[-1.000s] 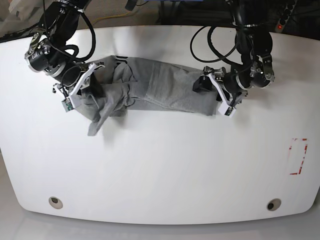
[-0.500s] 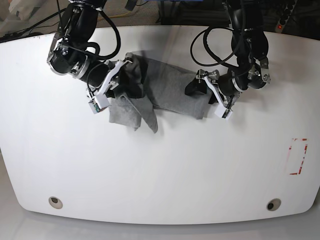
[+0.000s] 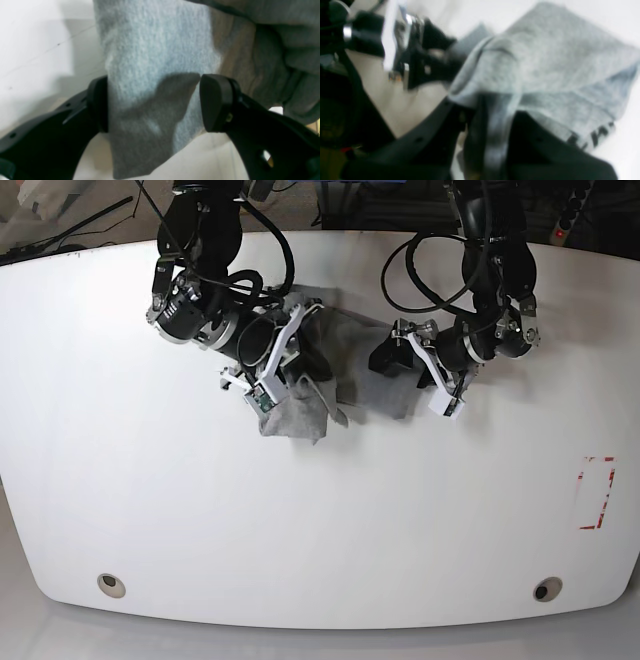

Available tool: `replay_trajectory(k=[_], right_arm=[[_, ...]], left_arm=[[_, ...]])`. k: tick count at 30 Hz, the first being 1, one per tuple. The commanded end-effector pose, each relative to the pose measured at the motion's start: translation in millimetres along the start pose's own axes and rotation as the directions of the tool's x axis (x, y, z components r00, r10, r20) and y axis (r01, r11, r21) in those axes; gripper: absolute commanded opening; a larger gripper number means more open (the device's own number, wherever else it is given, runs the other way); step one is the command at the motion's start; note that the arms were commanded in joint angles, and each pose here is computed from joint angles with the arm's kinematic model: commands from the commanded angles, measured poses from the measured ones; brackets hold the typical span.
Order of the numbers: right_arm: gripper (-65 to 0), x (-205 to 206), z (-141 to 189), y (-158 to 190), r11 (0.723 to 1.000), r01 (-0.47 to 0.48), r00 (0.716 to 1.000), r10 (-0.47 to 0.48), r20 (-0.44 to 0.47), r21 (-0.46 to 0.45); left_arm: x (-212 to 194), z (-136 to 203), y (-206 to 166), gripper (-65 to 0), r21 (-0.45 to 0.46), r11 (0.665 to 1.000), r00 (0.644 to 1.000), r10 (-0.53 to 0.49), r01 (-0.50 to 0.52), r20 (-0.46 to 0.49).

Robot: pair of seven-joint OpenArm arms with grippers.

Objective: Fold the T-shirt properly
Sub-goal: 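Fold the strip ends inward with both grippers toward each other, then press the bundle with the right gripper and withdraw the left gripper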

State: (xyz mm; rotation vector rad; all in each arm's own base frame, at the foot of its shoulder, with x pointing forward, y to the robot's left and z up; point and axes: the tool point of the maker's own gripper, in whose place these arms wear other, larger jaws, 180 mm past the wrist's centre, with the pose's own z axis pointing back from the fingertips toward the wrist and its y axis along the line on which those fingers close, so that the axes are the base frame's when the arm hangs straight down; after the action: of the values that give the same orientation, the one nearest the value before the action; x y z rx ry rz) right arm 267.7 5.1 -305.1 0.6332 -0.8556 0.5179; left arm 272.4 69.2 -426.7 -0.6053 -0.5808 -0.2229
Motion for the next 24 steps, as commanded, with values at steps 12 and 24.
replay_trajectory(k=[12, 24], right_arm=[[-28.5, 34, -42, 19, 0.994, -0.062, 0.998, 0.060, 0.024, 0.092], [-27.4, 43, -30, 34, 0.977, -0.184, 0.983, 0.182, 0.036, 0.107]], left_arm=[[-45, 0, 8, -17.4, 0.060, 0.998, 0.981, 0.015, -0.003, -0.192], [29, 54, 28, -17.4, 0.015, 0.998, 0.991, 0.063, -0.066, 0.119]])
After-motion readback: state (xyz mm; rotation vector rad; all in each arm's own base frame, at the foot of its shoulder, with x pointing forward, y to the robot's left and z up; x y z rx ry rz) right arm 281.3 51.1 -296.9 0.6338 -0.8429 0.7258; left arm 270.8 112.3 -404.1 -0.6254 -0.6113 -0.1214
